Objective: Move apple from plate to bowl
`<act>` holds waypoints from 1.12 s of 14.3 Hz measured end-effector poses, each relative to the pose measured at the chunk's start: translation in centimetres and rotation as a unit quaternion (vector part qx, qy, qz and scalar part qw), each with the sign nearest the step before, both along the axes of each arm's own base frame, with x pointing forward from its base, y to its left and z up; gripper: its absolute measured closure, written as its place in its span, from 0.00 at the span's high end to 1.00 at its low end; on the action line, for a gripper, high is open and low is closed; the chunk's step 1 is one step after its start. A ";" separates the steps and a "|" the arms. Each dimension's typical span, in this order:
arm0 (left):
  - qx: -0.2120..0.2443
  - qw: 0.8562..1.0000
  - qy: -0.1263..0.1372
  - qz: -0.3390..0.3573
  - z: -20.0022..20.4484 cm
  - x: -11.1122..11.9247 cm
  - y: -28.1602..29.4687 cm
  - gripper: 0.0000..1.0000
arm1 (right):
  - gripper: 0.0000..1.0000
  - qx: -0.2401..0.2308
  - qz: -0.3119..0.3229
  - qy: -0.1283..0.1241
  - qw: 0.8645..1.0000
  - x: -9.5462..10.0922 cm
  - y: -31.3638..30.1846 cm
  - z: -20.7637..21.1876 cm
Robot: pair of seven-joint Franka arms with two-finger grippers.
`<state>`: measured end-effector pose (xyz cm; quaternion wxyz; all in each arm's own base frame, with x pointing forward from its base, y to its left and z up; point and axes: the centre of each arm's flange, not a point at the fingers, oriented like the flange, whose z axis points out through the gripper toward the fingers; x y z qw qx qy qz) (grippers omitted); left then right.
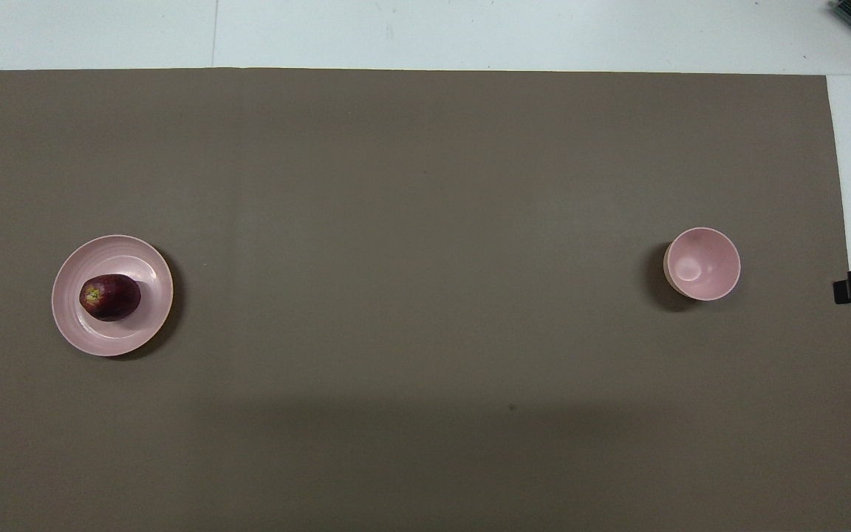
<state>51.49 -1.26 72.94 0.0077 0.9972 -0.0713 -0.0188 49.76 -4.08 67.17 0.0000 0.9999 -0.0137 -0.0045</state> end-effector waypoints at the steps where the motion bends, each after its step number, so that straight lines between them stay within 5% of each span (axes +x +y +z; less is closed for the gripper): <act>1: 0.000 1.000 0.001 0.000 0.0 -0.1 0.0 1.00 | 1.00 0.000 0.000 0.000 1.000 0.0 0.0 0.0; 16: 0.000 1.000 0.005 -0.001 0.0 -0.5 -0.1 1.00 | 1.00 0.000 0.000 0.000 1.000 0.0 0.0 0.0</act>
